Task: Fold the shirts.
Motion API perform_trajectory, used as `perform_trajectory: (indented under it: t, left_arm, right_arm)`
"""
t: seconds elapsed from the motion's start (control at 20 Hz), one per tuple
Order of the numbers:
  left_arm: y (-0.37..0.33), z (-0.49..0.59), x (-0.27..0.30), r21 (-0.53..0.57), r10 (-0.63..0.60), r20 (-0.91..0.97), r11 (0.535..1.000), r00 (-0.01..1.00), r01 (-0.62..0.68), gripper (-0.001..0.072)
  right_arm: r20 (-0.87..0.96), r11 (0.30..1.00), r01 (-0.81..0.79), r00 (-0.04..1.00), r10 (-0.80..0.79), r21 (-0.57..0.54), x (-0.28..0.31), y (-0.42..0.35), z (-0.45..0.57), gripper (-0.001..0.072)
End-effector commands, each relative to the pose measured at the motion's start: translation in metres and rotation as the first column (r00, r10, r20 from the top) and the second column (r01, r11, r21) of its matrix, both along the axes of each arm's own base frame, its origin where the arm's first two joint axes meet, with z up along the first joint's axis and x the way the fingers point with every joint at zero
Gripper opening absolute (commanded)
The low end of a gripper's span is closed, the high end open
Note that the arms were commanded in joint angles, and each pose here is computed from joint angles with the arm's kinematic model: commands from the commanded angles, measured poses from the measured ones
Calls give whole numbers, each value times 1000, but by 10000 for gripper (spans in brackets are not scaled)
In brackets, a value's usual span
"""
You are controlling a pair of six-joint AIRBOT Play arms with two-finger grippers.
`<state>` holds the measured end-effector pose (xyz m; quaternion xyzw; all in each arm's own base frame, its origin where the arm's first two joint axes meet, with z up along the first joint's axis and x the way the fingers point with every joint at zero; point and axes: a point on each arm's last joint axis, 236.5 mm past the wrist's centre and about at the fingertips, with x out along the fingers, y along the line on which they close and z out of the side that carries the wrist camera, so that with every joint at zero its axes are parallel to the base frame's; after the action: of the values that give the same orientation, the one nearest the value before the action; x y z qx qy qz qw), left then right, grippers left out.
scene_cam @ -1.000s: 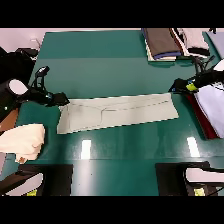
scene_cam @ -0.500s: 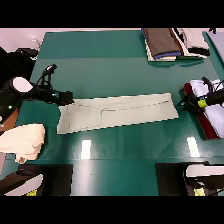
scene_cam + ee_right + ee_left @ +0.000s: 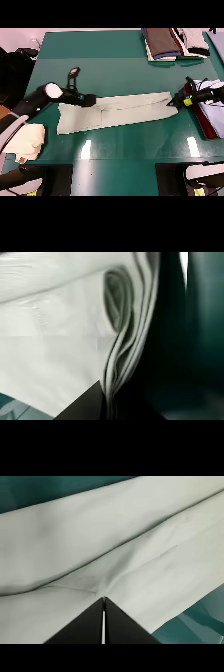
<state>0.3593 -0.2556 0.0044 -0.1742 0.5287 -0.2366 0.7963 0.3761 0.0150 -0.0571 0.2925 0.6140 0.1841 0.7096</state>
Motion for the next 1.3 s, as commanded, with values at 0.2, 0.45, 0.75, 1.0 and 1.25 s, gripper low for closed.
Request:
perform_trajectory:
  t: [0.2,0.45,0.75,1.0,1.25]
  left_arm:
    - [-95,-40,13,-20,-118,-30,993,993,117,22]
    - [-139,-54,22,-26,-176,-23,984,984,175,22]
    - [-141,-63,22,-18,-183,-41,983,982,182,22]
    - [-102,-14,52,-21,-143,4,990,990,143,22]
    - [53,112,102,113,26,276,992,961,-60,22]
  right_arm:
    - [412,995,-86,909,56,53,27,56,194,18]
    - [539,972,-232,822,184,23,5,131,268,18]
    - [580,933,-357,769,268,42,-18,203,296,18]
    - [608,912,-407,739,292,57,-30,241,303,18]
    - [636,859,-505,690,345,81,-53,317,297,18]
